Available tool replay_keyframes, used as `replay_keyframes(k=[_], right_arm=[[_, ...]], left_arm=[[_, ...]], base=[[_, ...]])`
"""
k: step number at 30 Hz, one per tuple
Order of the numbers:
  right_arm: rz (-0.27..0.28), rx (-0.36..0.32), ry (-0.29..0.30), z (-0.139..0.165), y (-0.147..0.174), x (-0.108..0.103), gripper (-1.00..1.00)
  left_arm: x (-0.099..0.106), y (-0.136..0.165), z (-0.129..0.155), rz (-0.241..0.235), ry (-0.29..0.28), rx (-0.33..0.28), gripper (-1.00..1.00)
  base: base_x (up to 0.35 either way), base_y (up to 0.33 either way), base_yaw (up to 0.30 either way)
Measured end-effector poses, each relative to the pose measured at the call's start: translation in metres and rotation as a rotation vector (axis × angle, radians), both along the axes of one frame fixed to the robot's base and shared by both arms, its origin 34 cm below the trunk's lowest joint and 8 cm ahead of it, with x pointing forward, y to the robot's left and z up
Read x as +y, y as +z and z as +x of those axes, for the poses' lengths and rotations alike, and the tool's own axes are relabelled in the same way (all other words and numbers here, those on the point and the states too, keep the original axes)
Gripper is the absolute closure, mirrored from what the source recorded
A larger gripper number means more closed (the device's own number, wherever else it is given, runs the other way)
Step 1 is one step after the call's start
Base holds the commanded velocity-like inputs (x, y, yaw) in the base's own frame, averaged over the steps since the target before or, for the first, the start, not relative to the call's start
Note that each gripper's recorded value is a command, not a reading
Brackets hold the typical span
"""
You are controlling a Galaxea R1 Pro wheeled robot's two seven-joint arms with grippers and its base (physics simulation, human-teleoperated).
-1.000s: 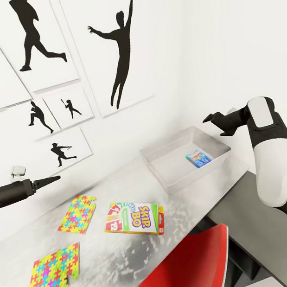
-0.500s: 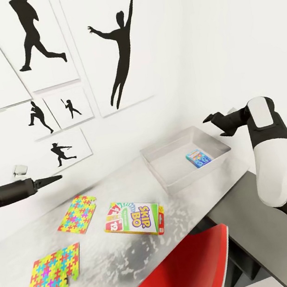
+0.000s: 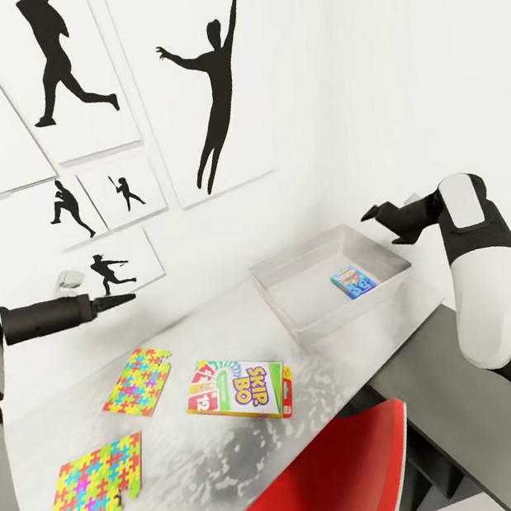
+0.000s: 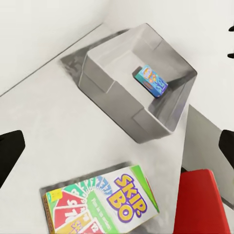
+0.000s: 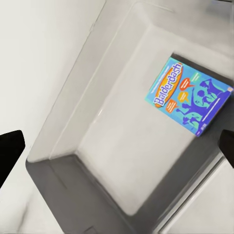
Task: Put all the toys in the child's room - the three board games (two on the bed and one on the table), the two jigsaw puzzles on the table, and the tennis ball on the table - inside the toy box on the table in the child's room.
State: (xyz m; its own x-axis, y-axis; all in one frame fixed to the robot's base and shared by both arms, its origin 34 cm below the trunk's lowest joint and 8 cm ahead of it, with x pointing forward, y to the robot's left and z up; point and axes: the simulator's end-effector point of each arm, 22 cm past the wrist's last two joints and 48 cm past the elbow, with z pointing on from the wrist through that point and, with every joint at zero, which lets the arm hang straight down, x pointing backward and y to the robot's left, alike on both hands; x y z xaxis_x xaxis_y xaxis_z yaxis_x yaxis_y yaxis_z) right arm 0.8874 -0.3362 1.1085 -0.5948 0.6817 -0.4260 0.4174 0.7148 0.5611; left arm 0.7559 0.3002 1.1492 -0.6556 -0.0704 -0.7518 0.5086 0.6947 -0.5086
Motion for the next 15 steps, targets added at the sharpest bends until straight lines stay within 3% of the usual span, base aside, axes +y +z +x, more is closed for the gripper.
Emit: replay_keyframes(k=[6,15], right_arm=[[-0.037,0.016,0.028,0.000,-0.004,0.007,-1.00],[-0.153,0.037,0.108,0.001,-0.008,0.026,-1.00]], left_arm=[[-0.017,-0.005,0.022,-0.001,0.021,0.021,-1.00],[-0.053,-0.031,0.057,0.059,0.072,0.085,-1.00]], base=[[0.000,0.000,0.000],[0.000,0.000,0.000]])
